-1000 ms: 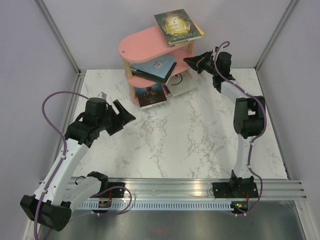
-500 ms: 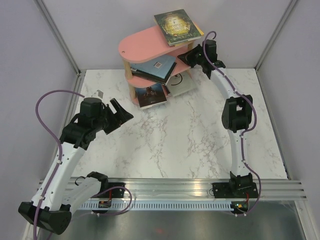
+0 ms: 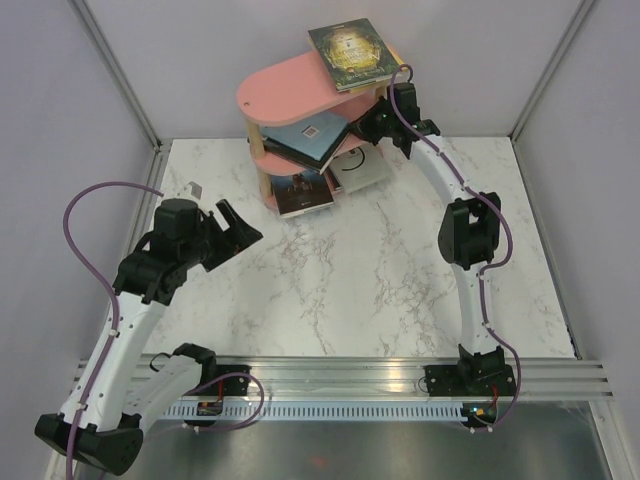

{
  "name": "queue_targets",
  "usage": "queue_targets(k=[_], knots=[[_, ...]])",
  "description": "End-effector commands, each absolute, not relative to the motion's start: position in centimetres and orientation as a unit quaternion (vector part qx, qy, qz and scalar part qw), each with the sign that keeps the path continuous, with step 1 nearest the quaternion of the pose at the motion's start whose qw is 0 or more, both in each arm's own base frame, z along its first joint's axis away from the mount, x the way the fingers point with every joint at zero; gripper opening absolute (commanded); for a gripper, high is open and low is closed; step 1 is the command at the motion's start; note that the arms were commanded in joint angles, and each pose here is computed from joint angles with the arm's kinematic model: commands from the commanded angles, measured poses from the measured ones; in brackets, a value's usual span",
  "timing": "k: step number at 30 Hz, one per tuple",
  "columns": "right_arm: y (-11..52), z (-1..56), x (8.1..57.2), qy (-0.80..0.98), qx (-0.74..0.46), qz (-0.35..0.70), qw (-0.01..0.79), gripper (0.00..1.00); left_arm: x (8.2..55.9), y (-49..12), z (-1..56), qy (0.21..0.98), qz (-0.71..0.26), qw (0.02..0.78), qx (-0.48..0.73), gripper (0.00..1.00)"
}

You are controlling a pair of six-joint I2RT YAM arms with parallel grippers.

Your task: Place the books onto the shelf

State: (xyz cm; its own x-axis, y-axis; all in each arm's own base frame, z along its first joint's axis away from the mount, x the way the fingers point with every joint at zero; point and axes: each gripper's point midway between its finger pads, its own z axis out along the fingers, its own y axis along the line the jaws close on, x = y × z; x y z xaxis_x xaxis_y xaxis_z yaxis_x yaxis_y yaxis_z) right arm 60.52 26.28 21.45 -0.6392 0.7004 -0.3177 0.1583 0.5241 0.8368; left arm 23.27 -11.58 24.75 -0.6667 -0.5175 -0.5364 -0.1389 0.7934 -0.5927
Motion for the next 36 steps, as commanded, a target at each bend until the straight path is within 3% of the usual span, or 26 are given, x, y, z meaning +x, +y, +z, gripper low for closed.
queue_targets(k=[1,14,25,27,30,31,32,36], knots=[[28.5,18.5,56.1,0.850,0.252,0.377,0.268,0.00,23.1,-11.1,26.0,0.871,-0.255,0.386,-0.165,0.89],[31.0,19.0,49.3,0.854,0.226,0.409,0.230,0.00,22.5,-11.3,25.8,0.872,-0.264,0.382,-0.156,0.89],[24.4,25.0,45.5,0.851,0.150,0.362,0.349,0.02,22.7,-10.1,26.2,0.869,-0.237,0.404,-0.158,0.93],[23.5,27.2,43.3,0.844,0.118,0.364,0.376,0.12,22.9,-9.8,26.2,0.869,-0.229,0.408,-0.159,0.95],[22.7,28.9,39.7,0.836,0.064,0.370,0.400,0.60,23.8,-9.5,26.3,0.869,-0.214,0.417,-0.160,0.99],[22.3,29.2,38.9,0.835,0.055,0.368,0.406,0.86,24.4,-9.3,26.5,0.865,-0.209,0.428,-0.157,1.00],[21.8,29.1,37.5,0.834,0.054,0.368,0.408,0.97,25.0,-9.3,25.9,0.870,-0.200,0.423,-0.154,1.00],[20.1,27.7,35.2,0.832,0.067,0.353,0.424,0.98,27.8,-6.8,24.3,0.869,-0.112,0.460,-0.141,1.00]])
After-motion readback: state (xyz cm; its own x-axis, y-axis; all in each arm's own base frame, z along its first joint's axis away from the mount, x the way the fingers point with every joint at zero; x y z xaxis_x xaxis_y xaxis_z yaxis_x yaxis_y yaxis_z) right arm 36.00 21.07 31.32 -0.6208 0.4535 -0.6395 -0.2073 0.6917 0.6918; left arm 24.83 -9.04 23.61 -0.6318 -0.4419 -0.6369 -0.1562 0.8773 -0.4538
